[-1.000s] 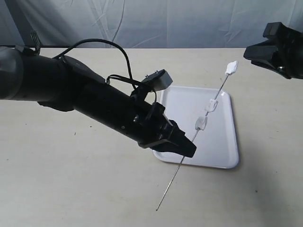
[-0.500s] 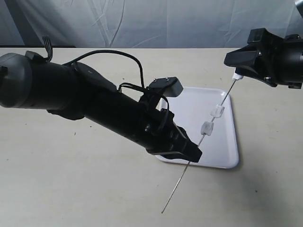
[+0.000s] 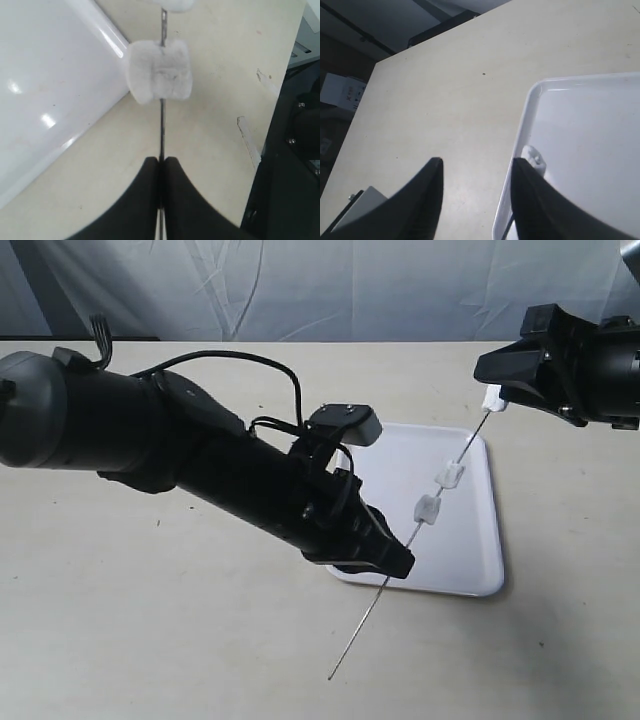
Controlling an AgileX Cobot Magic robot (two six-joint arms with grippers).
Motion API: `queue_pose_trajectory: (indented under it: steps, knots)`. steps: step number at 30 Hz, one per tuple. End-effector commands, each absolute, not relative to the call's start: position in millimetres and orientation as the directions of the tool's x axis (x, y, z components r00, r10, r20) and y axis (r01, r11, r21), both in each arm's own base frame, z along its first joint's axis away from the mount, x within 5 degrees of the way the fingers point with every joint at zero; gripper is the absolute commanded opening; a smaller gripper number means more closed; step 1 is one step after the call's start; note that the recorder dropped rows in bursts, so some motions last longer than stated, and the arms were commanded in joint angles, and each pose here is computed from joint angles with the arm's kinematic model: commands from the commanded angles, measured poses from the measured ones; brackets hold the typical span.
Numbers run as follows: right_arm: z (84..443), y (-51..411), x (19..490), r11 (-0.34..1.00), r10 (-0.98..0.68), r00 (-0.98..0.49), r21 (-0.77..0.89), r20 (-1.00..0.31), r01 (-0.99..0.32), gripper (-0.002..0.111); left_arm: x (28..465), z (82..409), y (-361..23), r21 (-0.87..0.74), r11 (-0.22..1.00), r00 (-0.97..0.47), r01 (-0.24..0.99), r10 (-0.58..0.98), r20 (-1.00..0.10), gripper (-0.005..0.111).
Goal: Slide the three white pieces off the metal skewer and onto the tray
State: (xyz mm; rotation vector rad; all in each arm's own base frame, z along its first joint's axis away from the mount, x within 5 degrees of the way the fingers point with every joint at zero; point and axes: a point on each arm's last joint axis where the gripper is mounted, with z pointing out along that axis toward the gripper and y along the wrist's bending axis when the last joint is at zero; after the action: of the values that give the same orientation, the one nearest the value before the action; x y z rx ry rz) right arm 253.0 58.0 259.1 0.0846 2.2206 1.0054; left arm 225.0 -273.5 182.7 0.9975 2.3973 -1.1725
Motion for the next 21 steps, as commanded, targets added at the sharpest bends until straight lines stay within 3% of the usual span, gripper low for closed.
queue_pose_trajectory:
  steps: [1,21]
  knots:
    - [262.6,58.0,254.1,0.700,0.323,-0.752,0.680,-0.574,-0.219,0.042,231.7,187.1,-267.3,-0.575,0.441,-0.725,0.689,0.436,-0.533,0.000]
    - [255.9,54.6,258.8,0.735,0.321,-0.748,0.651,-0.581,-0.190,0.042,227.5,204.8,-262.8,-0.618,0.383,-0.725,0.686,0.424,-0.543,0.000]
